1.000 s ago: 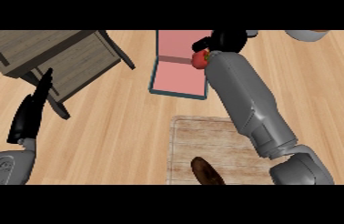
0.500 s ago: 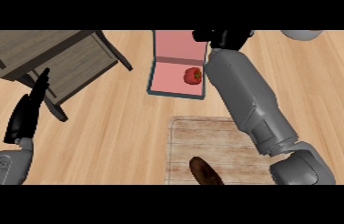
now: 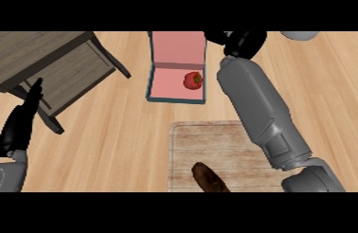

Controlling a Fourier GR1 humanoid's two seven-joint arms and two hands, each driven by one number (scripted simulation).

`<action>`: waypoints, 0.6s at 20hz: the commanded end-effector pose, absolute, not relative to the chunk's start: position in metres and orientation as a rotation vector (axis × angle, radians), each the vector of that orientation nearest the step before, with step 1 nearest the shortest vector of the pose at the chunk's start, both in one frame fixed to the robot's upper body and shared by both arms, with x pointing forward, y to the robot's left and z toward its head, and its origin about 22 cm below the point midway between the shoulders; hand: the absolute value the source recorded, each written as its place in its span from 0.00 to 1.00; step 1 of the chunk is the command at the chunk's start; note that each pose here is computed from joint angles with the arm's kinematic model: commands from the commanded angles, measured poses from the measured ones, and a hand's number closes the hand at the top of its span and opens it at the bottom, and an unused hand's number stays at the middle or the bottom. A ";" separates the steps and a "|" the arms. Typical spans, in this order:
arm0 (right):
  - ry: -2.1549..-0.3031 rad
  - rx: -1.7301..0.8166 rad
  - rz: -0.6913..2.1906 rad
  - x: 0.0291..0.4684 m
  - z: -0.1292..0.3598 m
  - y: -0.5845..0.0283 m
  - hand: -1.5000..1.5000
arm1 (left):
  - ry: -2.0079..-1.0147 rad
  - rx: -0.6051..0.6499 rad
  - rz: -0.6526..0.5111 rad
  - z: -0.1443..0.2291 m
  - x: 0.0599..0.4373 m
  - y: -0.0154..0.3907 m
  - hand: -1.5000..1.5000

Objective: Pick the bell pepper from the cutting board and place it in the cardboard box

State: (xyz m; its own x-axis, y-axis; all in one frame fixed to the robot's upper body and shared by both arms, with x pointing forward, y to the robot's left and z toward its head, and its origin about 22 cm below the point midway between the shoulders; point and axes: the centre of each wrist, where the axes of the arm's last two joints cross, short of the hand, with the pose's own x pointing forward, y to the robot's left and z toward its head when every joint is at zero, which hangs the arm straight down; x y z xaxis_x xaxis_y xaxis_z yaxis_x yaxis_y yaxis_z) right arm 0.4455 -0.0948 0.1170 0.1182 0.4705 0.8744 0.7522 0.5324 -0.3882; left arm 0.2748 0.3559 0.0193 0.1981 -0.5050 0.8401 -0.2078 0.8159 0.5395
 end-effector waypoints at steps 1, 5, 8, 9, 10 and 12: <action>-1.514 -1.084 -0.411 0.431 0.094 -0.105 0.00 | -1.373 0.633 -0.216 0.015 0.254 0.375 0.50; -1.514 -1.056 -0.416 0.406 0.080 -0.115 0.00 | -1.335 0.667 -0.192 0.009 0.253 0.370 0.50; -1.508 -1.057 -0.371 0.377 0.060 -0.125 0.00 | -1.315 0.673 -0.168 0.007 0.254 0.377 0.50; -1.502 -1.065 -0.357 0.372 0.062 -0.124 0.00 | -1.331 0.679 -0.184 0.022 0.254 0.385 0.50; -1.499 -1.070 -0.338 0.363 0.062 -0.129 0.00 | -1.321 0.688 -0.176 0.009 0.250 0.378 0.50; -1.493 -1.065 -0.325 0.342 0.058 -0.145 0.00 | -1.309 0.679 -0.157 0.012 0.248 0.385 0.50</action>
State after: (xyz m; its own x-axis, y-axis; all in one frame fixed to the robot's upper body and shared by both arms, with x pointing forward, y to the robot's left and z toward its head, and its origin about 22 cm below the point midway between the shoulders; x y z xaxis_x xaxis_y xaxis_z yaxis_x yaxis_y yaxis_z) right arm 0.3751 -0.1299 0.0648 0.1171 0.4228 0.8986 0.7685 0.5345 -0.3516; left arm 0.2526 0.3768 0.0122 0.2589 -0.4901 0.8323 -0.2518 0.7977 0.5480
